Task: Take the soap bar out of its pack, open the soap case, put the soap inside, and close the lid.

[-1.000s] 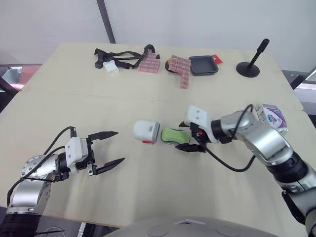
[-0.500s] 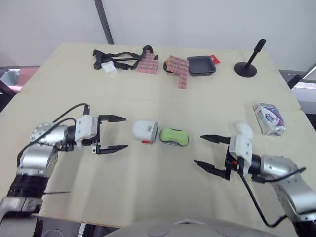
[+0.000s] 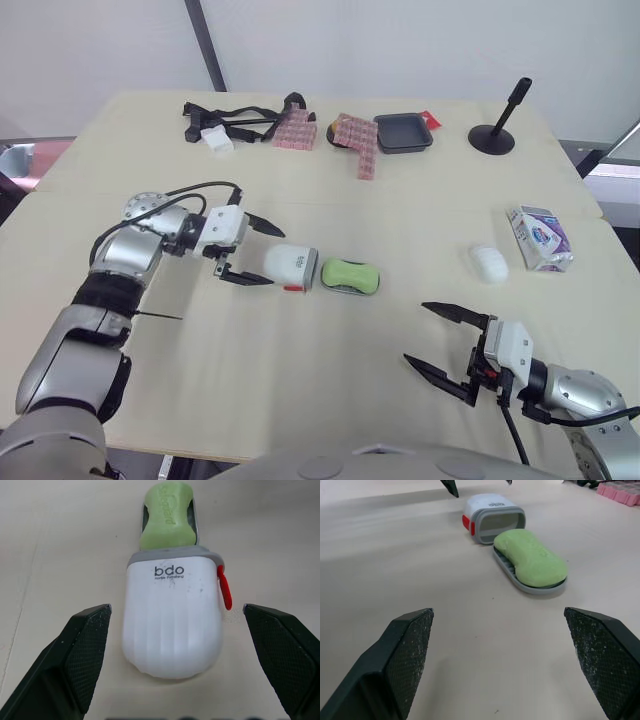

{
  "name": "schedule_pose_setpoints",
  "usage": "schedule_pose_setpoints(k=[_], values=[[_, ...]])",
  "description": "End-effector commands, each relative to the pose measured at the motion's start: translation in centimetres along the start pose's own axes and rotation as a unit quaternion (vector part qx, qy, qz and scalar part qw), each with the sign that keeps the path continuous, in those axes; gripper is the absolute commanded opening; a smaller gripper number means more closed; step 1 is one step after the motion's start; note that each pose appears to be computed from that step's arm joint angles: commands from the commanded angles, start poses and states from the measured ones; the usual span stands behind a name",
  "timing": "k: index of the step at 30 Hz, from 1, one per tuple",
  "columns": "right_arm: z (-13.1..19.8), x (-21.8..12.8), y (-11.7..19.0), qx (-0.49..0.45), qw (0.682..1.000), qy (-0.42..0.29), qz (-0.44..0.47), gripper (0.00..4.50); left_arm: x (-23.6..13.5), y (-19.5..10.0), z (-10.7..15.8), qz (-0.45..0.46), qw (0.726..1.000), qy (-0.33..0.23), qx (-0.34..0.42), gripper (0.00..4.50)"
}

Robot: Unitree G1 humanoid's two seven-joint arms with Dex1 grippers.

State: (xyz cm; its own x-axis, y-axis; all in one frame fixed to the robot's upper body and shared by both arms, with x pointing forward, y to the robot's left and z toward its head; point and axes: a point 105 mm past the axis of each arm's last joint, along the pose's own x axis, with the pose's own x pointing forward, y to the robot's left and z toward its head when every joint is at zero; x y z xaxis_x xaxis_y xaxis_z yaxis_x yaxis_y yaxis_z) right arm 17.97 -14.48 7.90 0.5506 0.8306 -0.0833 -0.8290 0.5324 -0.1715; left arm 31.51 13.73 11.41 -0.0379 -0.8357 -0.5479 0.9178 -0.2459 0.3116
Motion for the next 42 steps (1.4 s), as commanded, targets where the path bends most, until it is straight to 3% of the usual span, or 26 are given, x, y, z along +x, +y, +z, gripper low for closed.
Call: schedule_pose_setpoints(k=[1, 13, 25, 42], values=[[1.1, 0.0, 0.0, -0.019, 1.000, -0.011, -0.002, 4.49, 0.0, -0.6, -0.9, -0.046, 0.998, 0.041, 0.008, 4.50], [1.1, 0.3, 0.5, -0.022, 1.000, -0.010, 0.001, 4.49, 2.2, 0.7, -1.0, 0.003, 0.999, 0.030, 0.021, 4.50], [1.4, 0.5, 0.9, -0.028, 0.999, -0.006, 0.018, 4.49, 1.4, 0.3, 0.4, -0.005, 1.000, -0.012, 0.009, 4.50], [1.0, 0.9, 0.2, -0.031, 0.999, 0.000, 0.027, 4.49, 2.6, 0.0, -0.9, -0.004, 1.000, 0.016, 0.015, 4.50]])
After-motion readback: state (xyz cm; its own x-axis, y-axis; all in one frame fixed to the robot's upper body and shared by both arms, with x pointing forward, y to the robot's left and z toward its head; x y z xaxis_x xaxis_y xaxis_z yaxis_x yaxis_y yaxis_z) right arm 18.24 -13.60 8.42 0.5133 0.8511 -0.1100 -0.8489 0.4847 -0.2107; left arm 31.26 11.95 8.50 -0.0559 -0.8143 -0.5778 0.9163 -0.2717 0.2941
